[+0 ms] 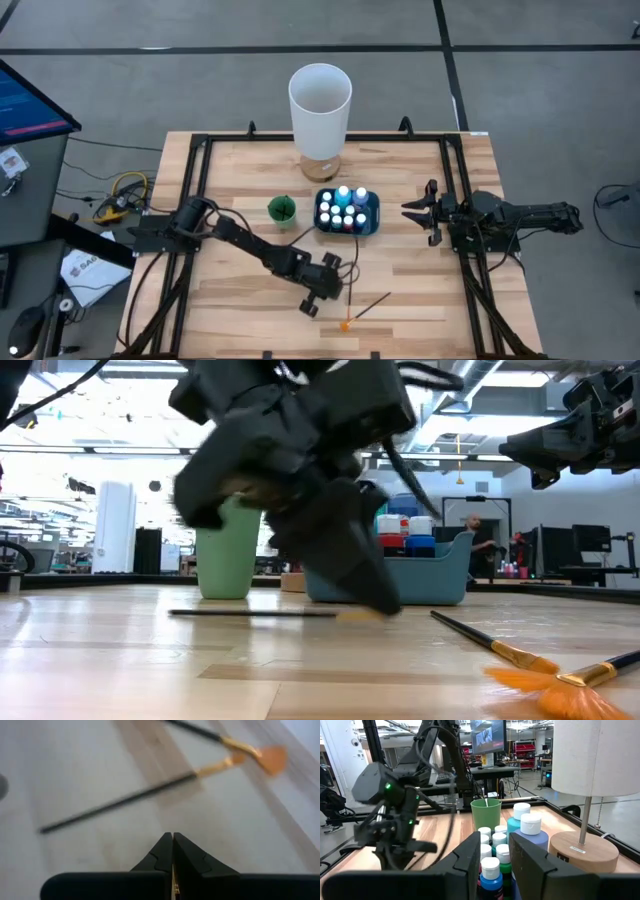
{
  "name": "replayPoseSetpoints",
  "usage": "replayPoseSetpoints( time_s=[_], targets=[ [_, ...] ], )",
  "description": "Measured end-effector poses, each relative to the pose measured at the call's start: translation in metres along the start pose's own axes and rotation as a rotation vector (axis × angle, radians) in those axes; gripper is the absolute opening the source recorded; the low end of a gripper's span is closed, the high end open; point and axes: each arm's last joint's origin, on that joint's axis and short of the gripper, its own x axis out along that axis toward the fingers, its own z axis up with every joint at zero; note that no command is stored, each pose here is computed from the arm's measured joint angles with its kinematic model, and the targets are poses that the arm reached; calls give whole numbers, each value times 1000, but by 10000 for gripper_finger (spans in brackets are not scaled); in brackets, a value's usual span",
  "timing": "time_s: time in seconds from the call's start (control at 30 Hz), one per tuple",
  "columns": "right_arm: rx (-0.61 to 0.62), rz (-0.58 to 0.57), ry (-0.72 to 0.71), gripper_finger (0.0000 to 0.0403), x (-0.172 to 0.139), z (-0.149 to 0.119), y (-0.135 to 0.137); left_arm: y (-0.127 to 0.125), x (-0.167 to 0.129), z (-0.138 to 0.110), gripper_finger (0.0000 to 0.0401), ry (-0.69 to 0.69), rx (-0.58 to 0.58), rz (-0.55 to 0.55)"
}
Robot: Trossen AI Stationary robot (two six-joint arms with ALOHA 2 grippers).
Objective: Pick & Place Paint Supplies
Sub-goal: Put the left gold black paintbrush into the green cup
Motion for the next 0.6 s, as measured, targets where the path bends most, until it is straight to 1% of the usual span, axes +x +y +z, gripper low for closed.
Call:
replayPoseSetpoints(
  time_s=[0.1,0.23,0.4,0.6],
  targets=[
    [0,0,0,98,0,0,0,2,-4,6,0,-35,-14,17],
    [0,0,0,98,0,0,0,-1,-4,5,0,-30,-39,-3],
    [0,-1,0,98,0,0,0,-3,-4,6,0,-33,-50,30],
    [0,-1,0,98,0,0,0,-6,-6,8,0,-43,-105,37]
  ],
)
